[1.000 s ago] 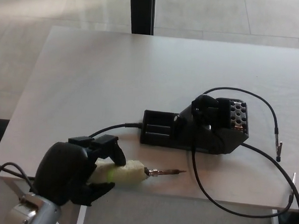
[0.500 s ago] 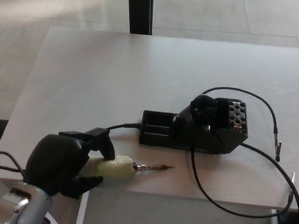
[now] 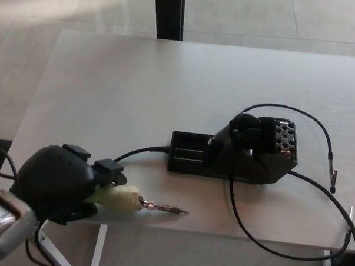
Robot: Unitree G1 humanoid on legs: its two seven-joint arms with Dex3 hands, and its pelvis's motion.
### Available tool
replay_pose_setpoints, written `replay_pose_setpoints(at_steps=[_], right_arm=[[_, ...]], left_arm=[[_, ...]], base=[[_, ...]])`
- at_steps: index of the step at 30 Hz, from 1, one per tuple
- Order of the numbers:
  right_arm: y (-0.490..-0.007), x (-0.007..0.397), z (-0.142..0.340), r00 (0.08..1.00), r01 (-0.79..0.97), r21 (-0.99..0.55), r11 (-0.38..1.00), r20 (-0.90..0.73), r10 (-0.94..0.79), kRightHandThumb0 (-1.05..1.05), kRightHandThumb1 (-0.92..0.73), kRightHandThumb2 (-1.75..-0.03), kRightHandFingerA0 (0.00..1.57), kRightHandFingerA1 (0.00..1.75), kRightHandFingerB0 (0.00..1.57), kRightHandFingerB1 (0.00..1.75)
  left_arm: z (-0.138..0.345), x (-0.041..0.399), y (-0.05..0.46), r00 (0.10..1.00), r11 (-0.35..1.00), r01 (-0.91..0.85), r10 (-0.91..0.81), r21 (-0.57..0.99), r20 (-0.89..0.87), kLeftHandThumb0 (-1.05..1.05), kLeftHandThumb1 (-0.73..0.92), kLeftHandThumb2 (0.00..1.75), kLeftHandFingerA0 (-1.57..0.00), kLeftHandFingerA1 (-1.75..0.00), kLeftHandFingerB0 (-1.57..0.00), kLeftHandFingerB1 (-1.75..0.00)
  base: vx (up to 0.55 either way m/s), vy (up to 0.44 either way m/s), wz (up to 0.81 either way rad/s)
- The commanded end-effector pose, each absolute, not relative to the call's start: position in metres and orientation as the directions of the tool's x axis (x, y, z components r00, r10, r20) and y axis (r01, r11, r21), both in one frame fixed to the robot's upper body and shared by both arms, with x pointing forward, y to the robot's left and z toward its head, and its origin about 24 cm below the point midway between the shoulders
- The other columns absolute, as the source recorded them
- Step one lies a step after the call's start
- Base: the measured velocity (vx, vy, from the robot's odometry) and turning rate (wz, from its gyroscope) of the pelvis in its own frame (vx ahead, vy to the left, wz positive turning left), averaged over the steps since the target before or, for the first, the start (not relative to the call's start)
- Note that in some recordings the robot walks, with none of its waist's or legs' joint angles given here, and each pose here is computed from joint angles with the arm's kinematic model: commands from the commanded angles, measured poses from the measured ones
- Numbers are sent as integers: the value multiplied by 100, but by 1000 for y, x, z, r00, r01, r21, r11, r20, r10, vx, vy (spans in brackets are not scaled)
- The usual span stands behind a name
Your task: Use the left hand of the robot to grab the soldering gun kept on the middle of the table and pull it out of its base and keep it on the left side of the base
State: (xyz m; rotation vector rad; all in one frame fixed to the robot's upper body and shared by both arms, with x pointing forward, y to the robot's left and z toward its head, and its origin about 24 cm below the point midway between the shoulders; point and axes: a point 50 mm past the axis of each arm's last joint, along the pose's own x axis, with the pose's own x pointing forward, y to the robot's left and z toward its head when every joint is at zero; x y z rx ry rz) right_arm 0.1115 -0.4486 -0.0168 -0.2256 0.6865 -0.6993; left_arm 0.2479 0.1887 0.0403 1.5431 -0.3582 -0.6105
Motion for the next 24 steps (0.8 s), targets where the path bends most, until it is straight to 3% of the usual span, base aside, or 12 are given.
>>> replay_pose_setpoints(at_steps=[1, 10, 11, 12, 13, 14, 15, 16, 17, 21, 22, 24], right_arm=[[-454, 113, -8, 569, 519, -424, 742, -476, -671, -96, -42, -129, 137, 112, 73, 130], [-455, 116, -6, 570, 520, -423, 742, -474, -671, -93, -40, -128, 136, 111, 75, 129], [-455, 116, -6, 570, 517, -428, 741, -474, -671, -92, -40, -128, 139, 112, 75, 128], [-455, 116, -6, 573, 516, -425, 744, -474, -669, -92, -39, -128, 138, 112, 74, 128], [-455, 116, -6, 573, 516, -424, 744, -475, -668, -92, -39, -128, 138, 112, 74, 128], [-456, 116, -6, 571, 517, -424, 744, -477, -668, -92, -39, -128, 137, 112, 74, 127], [-456, 116, -6, 572, 517, -423, 744, -476, -668, -92, -40, -129, 138, 113, 75, 128], [-456, 116, -6, 572, 516, -424, 744, -476, -668, -91, -39, -129, 137, 113, 75, 127], [-456, 116, -6, 572, 514, -428, 743, -474, -669, -92, -40, -129, 139, 114, 75, 128], [-456, 117, -5, 568, 520, -427, 739, -473, -673, -92, -38, -129, 146, 112, 77, 128], [-456, 117, -5, 570, 523, -423, 740, -472, -672, -92, -36, -133, 152, 104, 68, 143], [-456, 118, -4, 580, 518, -419, 745, -468, -667, -91, -36, -134, 152, 104, 67, 144]], left_arm=[[23, 236, 187, 762, -308, 164, -564, 937, -319, -44, 72, 62, -52, -74, -48, -40], [25, 239, 184, 795, -309, 119, -540, 944, -277, -52, 75, 62, -36, -89, -47, -45], [25, 238, 183, 799, -312, 116, -534, 943, -275, -58, 72, 62, -22, -79, -40, -46], [25, 237, 183, 806, -300, 101, -534, 948, -255, -62, 54, 91, -13, -64, -28, -54], [25, 236, 183, 807, -299, 100, -534, 949, -253, -62, 54, 91, -13, -64, -28, -54], [24, 237, 185, 815, -296, 96, -525, 950, -245, -64, 69, 61, 0, -32, -20, -37], [24, 237, 186, 824, -298, 100, -510, 949, -247, -79, 51, 86, 0, -23, -12, -42], [25, 238, 187, 832, -294, 112, -494, 949, -251, -71, 60, 78, 0, 0, -6, -31], [27, 240, 189, 840, -289, 99, -489, 952, -236, -94, 52, 83, 0, -14, -15, -10], [30, 244, 190, 852, -283, 75, -480, 956, -209, -93, 57, 91, 0, -26, 0, 0], [33, 246, 191, 858, -270, 72, -475, 960, -197, -81, 68, 61, 0, 0, 0, 0], [39, 250, 192, 877, -216, 98, -442, 971, -187, -83, 57, 75, 0, 0, 0, 0]], base=[[0, 0, 0], [0, 0, 0], [0, 0, 0], [0, 0, 0], [0, 0, 0], [0, 0, 0], [0, 0, 0], [0, 0, 0], [0, 0, 0], [0, 0, 0], [0, 0, 0], [0, 0, 0]])
